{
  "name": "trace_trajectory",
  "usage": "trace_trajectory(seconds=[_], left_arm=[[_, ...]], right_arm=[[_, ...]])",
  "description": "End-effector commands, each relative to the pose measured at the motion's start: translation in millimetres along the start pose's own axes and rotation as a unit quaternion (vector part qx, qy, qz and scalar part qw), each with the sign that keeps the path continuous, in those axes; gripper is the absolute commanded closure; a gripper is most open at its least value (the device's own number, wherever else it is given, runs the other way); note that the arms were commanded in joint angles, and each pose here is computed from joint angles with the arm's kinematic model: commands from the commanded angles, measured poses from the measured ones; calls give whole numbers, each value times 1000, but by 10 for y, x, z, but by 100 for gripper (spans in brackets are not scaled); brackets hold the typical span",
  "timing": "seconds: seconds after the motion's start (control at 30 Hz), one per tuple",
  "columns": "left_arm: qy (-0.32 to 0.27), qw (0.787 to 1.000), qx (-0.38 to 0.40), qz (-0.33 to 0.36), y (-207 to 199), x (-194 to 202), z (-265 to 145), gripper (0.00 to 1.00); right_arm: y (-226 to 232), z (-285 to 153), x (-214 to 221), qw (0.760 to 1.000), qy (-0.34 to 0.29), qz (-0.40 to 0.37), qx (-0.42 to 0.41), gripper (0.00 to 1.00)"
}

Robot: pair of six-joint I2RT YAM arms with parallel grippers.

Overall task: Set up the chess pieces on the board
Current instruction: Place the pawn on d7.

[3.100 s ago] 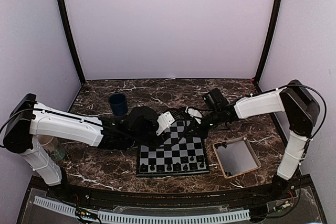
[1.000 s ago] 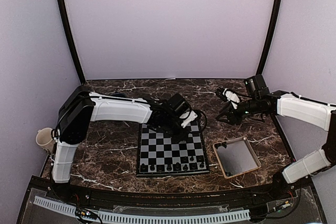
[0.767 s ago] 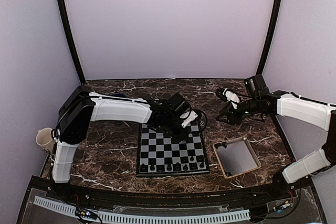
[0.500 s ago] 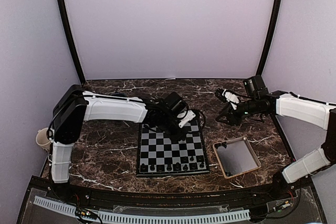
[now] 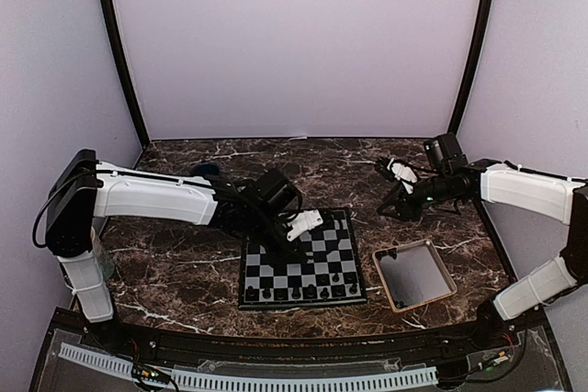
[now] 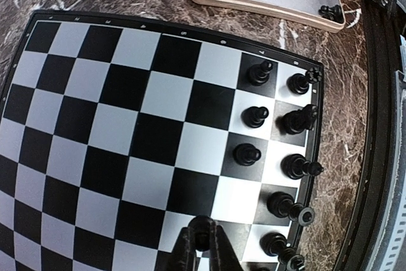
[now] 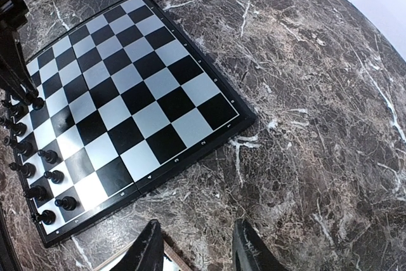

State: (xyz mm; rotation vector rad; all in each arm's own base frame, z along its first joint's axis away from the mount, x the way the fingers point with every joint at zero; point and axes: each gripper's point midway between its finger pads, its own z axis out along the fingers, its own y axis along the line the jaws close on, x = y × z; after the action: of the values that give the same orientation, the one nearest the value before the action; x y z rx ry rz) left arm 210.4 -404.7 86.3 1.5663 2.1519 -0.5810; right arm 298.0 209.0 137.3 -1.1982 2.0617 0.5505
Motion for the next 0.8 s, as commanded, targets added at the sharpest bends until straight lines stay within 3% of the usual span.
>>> trace_trajectory(seconds=[0.0,0.17,0.77], left_arm=[[-2,999,31,42,-195,-40,104,96],[27,997,30,61,-261,51,284,95],[39,997,28,63,-268,142,329,89]], right_arm=[[-39,2,-47,1000,-2,-4,2,62],[-45,3,-39,1000,-1,-6,4,61],[-34,49,2,1000,7,-2,-5,61]])
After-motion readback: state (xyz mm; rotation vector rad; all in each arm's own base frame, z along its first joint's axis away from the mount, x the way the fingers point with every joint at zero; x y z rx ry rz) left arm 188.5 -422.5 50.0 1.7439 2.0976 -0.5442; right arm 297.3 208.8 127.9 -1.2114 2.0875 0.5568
